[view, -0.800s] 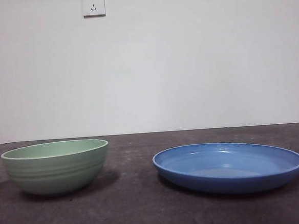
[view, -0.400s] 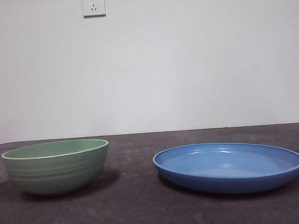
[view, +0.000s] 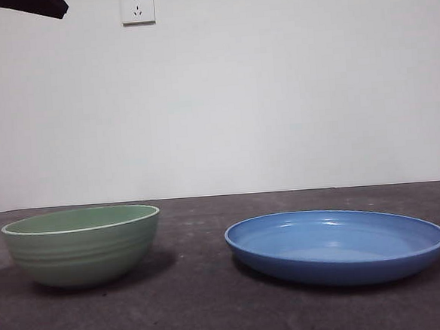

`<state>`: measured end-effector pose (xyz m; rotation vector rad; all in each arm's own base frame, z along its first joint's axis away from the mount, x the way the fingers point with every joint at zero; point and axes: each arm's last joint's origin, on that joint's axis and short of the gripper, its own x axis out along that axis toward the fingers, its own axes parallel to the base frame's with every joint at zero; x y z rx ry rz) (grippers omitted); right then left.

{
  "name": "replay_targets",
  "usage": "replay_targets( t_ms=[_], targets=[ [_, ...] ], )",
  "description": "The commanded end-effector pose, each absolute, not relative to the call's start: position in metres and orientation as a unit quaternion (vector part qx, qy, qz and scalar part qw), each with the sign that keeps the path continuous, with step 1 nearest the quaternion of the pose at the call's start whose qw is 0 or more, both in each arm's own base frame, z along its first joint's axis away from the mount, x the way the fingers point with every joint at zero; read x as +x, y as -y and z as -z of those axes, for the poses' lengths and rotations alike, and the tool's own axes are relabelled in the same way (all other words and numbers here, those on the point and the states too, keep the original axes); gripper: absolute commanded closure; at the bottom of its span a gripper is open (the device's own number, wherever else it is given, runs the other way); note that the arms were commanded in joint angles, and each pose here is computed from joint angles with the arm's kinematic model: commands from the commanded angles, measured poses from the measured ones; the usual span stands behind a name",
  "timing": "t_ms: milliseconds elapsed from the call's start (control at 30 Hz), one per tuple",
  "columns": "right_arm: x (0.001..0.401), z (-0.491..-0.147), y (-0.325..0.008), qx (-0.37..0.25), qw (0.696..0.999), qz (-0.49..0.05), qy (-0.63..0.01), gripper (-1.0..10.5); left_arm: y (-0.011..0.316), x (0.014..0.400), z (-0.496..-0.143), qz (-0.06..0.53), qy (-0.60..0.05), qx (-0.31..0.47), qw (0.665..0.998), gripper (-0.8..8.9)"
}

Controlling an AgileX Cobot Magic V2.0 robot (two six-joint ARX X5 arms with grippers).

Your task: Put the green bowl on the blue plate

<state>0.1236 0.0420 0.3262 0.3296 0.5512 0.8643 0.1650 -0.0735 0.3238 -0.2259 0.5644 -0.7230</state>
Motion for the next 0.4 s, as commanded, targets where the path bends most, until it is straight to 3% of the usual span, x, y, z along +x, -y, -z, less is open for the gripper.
replay_targets(
  t_ms=[33, 133, 167, 233, 400],
  targets=[
    [0.1241, -0.3286, -0.0420, 0.150, 0.863, -0.405, -0.262, 6.0, 0.0752, 0.1664, -0.3288, 0.357, -0.259, -0.101, 0.892, 5.87],
    [0.1249, -0.3280, -0.0412, 0.147, 0.872, -0.385, -0.262, 4.2, 0.0752, 0.1665, -0.3285, 0.356, -0.260, -0.100, 0.892, 3.06],
    [0.1252, -0.3279, -0.0409, 0.146, 0.875, -0.379, -0.262, 3.9, 0.0752, 0.1667, -0.3283, 0.356, -0.261, -0.100, 0.892, 2.54],
    [0.1260, -0.3276, -0.0403, 0.142, 0.882, -0.364, -0.261, 3.5, 0.0754, 0.1671, -0.3278, 0.355, -0.262, -0.101, 0.892, 2.12],
    [0.1269, -0.3273, -0.0392, 0.138, 0.893, -0.342, -0.260, 3.4, 0.0756, 0.1679, -0.3271, 0.354, -0.264, -0.100, 0.892, 2.13]
  ],
)
